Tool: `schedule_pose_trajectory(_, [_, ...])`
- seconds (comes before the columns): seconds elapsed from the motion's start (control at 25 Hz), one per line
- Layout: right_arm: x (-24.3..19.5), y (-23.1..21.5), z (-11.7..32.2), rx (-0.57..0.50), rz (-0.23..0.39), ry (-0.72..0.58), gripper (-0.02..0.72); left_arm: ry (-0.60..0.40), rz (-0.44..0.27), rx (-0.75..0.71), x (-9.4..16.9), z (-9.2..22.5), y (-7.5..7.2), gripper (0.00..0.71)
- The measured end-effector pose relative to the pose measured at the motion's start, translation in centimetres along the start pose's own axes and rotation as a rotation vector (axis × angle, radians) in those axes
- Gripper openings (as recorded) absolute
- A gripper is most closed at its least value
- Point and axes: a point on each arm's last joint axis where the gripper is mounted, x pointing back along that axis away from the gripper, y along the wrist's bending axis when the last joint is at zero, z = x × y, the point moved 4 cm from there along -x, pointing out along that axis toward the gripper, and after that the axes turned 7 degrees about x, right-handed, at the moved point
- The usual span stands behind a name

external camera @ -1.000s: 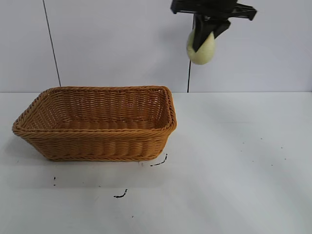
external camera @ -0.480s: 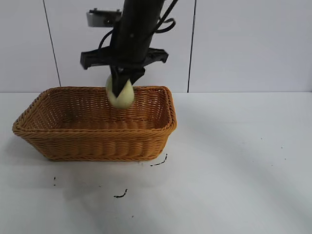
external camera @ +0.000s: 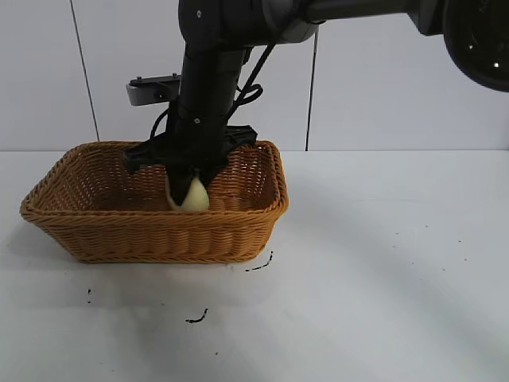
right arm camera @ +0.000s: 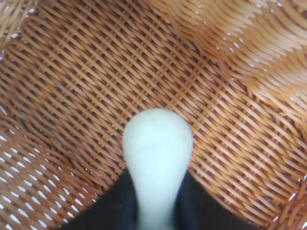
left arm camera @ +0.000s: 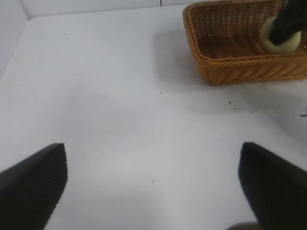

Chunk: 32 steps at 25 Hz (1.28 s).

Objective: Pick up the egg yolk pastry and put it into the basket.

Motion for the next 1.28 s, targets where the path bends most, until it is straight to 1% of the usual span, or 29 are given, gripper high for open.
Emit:
schedule_pose_trajectory(0.04, [0.0, 0.0, 0.0, 0.0, -0.001, 0.003, 0.557, 0.0, 0.0, 0.0, 0.0, 0.0, 0.0, 0.697])
schedule_pose_trajectory(0.12, [0.2, 0.0, 0.2, -0.007, 0.002, 0.015, 0.642, 0.0, 0.0, 0.0, 0.0, 0.0, 0.0, 0.697])
schedule_pose_trajectory(0.16, [0.6, -0.1, 0.1, -0.016, 0.009, 0.015, 0.663, 0.0, 0.0, 0.0, 0.0, 0.0, 0.0, 0.697])
schedule_pose_trajectory(0.24, [1.9, -0.4, -0.2, -0.035, 0.026, 0.014, 0.682, 0.0, 0.0, 0.0, 0.0, 0.0, 0.0, 0.697])
schedule_pose_trajectory(0.4, [6.2, -2.0, -1.3, -0.084, 0.042, -0.012, 0.689, 0.0, 0.0, 0.0, 0.0, 0.0, 0.0, 0.697])
schedule_pose_trajectory(0.52, [8.7, -4.6, -1.8, -0.141, 0.067, -0.042, 0.691, 0.0, 0.0, 0.0, 0.0, 0.0, 0.0, 0.697])
schedule_pose_trajectory(0.64, [9.8, -8.5, -1.3, -0.207, 0.103, -0.063, 0.694, 0.0, 0.0, 0.0, 0.0, 0.0, 0.0, 0.697])
schedule_pose_trajectory(0.92, [11.4, -19.7, 3.2, -0.416, 0.193, -0.055, 0.695, 0.0, 0.0, 0.0, 0.0, 0.0, 0.0, 0.697])
schedule_pose_trajectory(1.04, [12.2, -23.5, 5.4, -0.496, 0.221, -0.053, 0.695, 0.0, 0.0, 0.0, 0.0, 0.0, 0.0, 0.697])
schedule_pose_trajectory(1.16, [12.9, -26.3, 7.3, -0.558, 0.241, -0.054, 0.695, 0.0, 0.0, 0.0, 0.0, 0.0, 0.0, 0.697])
schedule_pose_trajectory(1.28, [13.3, -27.9, 8.6, -0.594, 0.256, -0.049, 0.695, 0.0, 0.0, 0.0, 0.0, 0.0, 0.0, 0.697])
